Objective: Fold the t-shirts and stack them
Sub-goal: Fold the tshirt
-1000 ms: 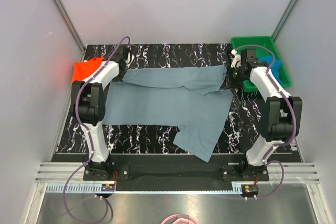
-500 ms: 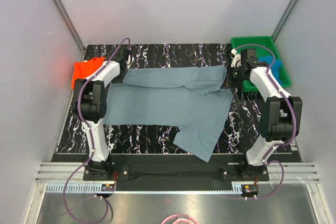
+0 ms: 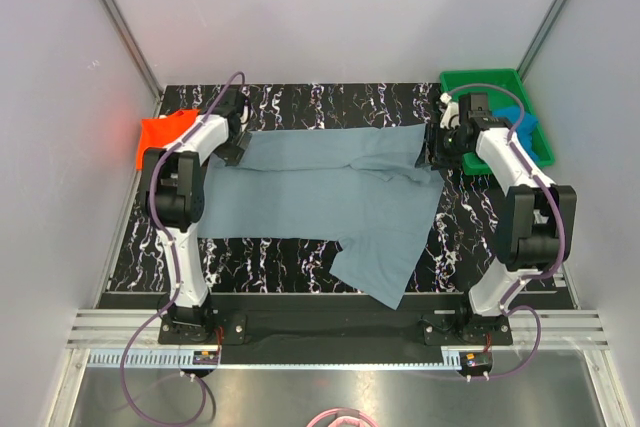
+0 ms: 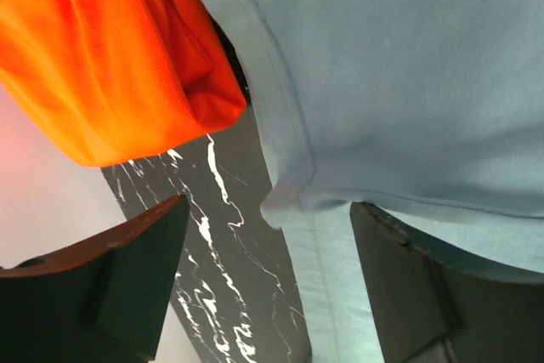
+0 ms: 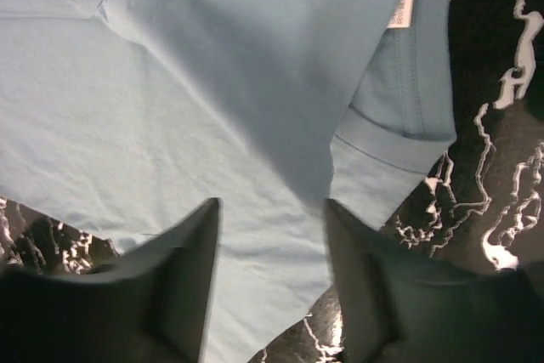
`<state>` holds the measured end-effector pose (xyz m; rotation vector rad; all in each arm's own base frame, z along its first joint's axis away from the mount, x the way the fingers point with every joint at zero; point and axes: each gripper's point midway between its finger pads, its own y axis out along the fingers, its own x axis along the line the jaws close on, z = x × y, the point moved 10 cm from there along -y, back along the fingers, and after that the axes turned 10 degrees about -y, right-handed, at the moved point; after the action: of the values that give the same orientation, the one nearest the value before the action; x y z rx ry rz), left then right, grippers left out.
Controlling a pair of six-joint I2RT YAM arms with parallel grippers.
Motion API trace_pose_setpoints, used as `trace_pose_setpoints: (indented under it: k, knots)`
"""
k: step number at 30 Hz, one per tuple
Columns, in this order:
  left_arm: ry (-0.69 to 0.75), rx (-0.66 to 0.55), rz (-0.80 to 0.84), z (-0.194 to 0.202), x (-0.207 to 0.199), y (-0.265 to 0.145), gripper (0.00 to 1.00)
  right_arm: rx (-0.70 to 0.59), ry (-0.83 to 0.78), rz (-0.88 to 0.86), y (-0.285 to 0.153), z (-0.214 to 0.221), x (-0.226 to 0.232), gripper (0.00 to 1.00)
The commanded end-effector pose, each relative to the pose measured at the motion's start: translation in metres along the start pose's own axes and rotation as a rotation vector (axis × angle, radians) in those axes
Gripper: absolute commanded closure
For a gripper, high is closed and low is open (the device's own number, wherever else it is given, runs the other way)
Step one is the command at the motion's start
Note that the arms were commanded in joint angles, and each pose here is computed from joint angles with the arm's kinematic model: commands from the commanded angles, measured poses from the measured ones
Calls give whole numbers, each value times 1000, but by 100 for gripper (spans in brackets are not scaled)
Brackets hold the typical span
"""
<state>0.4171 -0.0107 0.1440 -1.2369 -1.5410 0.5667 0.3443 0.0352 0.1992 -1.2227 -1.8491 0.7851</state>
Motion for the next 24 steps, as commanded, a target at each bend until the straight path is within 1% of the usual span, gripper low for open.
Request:
trace_pose_setpoints:
  k: [1, 3, 5, 7, 11, 12, 13, 14, 15, 16, 17, 19, 20, 24]
  knots:
    - [-106, -83, 8, -16, 17, -29, 15, -129, -93, 59, -33, -21, 9, 36]
    - [-145, -132, 35, -27, 22, -46, 15, -159, -132, 100, -44, -26, 8, 34]
    - [-183, -207, 78, -43, 29, -68, 15, -190, -157, 106, -49, -32, 9, 34]
    - [-183, -257, 156, -55, 26, -84, 15, -212, -166, 99, -53, -36, 12, 35]
    - [-145, -281, 322, -65, 3, -90, 19, -214, -195, 14, -48, -39, 25, 40]
    - [-135, -269, 343, -66, -4, -84, 19, -205, -207, -11, -44, -39, 29, 41]
    - [-124, -278, 399, -69, -11, -85, 19, -194, -225, -47, -42, -38, 35, 43]
    - [-122, -275, 420, -71, -15, -81, 19, -178, -264, -74, -35, -37, 49, 43]
    - [-129, -240, 456, -72, -25, -69, 20, -164, -302, -88, -31, -35, 55, 43]
    - [-133, -245, 481, -78, -26, -70, 20, -151, -332, -109, -27, -33, 61, 43]
    - [-132, -204, 522, -75, -32, -66, 22, -130, -354, -151, -23, -30, 69, 43]
    - [-148, -149, 553, -72, -42, -53, 23, -97, -372, -202, -13, -27, 81, 45]
    - [-153, -143, 566, -71, -45, -51, 23, -91, -374, -253, -13, -27, 87, 45]
    - [-161, -110, 577, -65, -51, -42, 22, -54, -408, -266, 7, -25, 95, 49]
